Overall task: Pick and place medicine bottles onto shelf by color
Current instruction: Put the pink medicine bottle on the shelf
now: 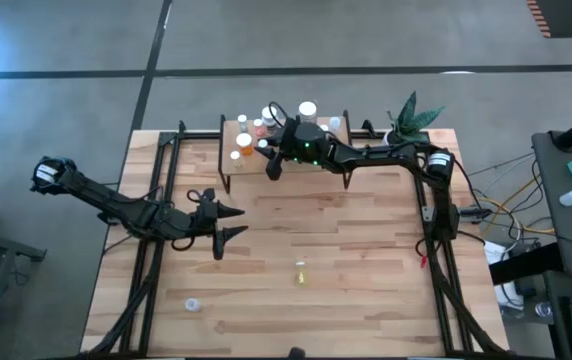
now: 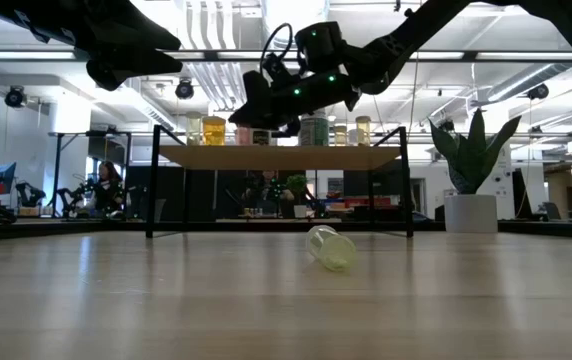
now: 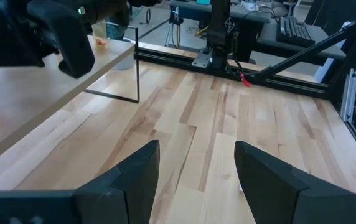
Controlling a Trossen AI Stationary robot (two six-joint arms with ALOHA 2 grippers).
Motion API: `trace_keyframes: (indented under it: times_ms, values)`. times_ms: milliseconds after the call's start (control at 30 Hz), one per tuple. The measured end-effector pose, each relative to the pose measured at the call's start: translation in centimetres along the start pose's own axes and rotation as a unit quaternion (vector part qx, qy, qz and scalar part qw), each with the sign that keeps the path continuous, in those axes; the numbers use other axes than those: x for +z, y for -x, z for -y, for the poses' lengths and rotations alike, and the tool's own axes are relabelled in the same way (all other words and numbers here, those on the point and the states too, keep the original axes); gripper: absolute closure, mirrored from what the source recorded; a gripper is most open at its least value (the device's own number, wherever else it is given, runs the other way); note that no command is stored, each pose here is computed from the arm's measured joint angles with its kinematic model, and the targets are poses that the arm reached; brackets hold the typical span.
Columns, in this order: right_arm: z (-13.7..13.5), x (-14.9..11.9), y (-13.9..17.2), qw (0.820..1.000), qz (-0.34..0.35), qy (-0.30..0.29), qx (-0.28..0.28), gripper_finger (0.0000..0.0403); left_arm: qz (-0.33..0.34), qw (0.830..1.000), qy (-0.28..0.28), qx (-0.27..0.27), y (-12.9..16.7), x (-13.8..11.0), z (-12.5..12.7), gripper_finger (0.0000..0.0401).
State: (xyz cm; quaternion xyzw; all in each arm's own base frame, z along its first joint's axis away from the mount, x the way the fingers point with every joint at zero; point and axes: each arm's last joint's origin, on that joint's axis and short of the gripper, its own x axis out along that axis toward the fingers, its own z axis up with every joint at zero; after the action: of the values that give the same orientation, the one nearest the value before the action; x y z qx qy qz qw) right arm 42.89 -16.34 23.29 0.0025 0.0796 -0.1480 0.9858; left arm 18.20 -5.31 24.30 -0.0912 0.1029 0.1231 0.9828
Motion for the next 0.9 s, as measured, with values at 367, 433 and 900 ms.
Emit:
trace_keyframes:
  times_ms: [367, 433, 900]
  values:
    - [0.13, -0.37, 0.01, 1.000, -0.019, 0.007, -0.009, 0.0293, 0.000, 1.000, -0.001, 0.000, 0.00, 0.00, 0.00, 0.0209]
    - [0.21, -0.48, 0.02, 1.000, -0.025, 0.004, -0.010, 0.0293, 0.000, 1.000, 0.000, -0.001, 0.00, 0.00, 0.00, 0.0209]
    - [0.27, -0.70, 0.04, 0.999, -0.036, -0.010, -0.011, 0.0218, 0.000, 1.000, 0.000, -0.001, 0.00, 0.01, 0.01, 0.0209]
